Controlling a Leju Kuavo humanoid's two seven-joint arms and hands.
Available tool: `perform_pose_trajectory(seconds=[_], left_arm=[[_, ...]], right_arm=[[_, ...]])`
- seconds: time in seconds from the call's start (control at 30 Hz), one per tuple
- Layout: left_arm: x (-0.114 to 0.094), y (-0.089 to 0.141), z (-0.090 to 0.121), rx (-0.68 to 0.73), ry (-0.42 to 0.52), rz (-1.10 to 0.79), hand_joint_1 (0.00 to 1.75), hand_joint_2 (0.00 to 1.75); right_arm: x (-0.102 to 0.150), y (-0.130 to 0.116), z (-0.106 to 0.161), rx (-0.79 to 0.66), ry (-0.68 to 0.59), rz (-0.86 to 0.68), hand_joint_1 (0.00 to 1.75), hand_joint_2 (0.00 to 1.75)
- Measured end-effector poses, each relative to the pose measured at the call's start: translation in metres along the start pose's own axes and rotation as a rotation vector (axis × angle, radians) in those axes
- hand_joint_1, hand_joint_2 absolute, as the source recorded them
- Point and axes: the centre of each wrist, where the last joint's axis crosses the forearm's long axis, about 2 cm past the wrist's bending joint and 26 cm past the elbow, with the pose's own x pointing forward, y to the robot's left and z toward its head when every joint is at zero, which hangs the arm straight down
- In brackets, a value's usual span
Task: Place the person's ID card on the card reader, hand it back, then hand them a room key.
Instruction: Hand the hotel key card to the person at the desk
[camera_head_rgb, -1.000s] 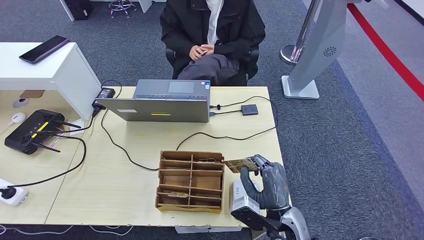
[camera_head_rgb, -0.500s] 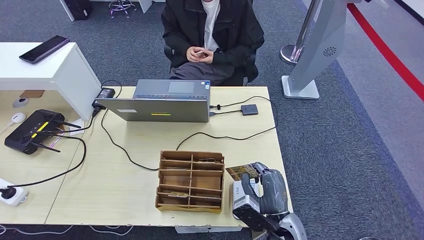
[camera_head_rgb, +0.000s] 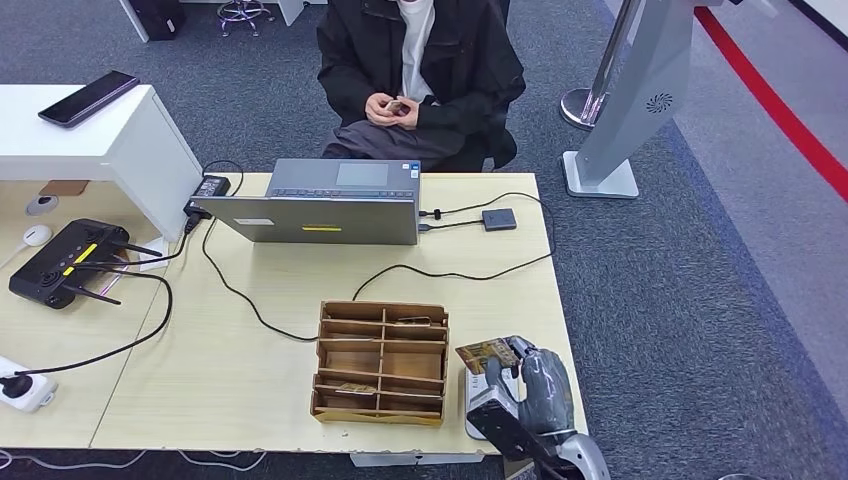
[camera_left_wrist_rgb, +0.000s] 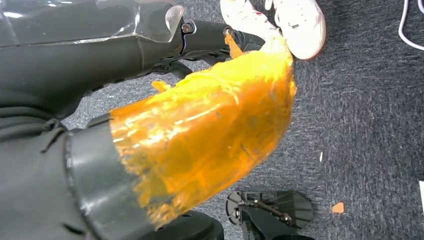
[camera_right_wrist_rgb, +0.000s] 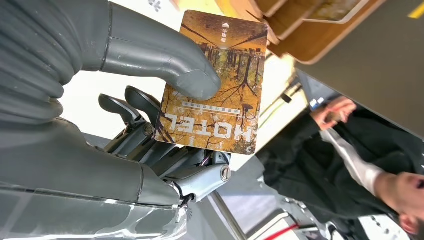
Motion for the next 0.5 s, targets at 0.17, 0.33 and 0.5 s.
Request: perform_pose_trajectory(seconds=[0.17, 0.33, 0.5], left_arm=[[0.000, 0.000, 0.000, 0.001, 0.002, 0.004, 0.00, 0.00], [-0.001, 0.000, 0.000, -0.023, 0.012, 0.020, 0.00, 0.00], [-0.007, 0.000, 0.000, -0.139, 0.053, 0.067, 0.00, 0.00]], right_arm=[[-0.004, 0.003, 0.003, 0.020, 0.040, -0.007, 1.75, 1.75], [-0.008, 0.005, 0.005, 0.048, 0.083, -0.014, 1.75, 1.75], [-0.011, 0.008, 0.007, 0.077, 0.131, -0.012, 1.75, 1.75]])
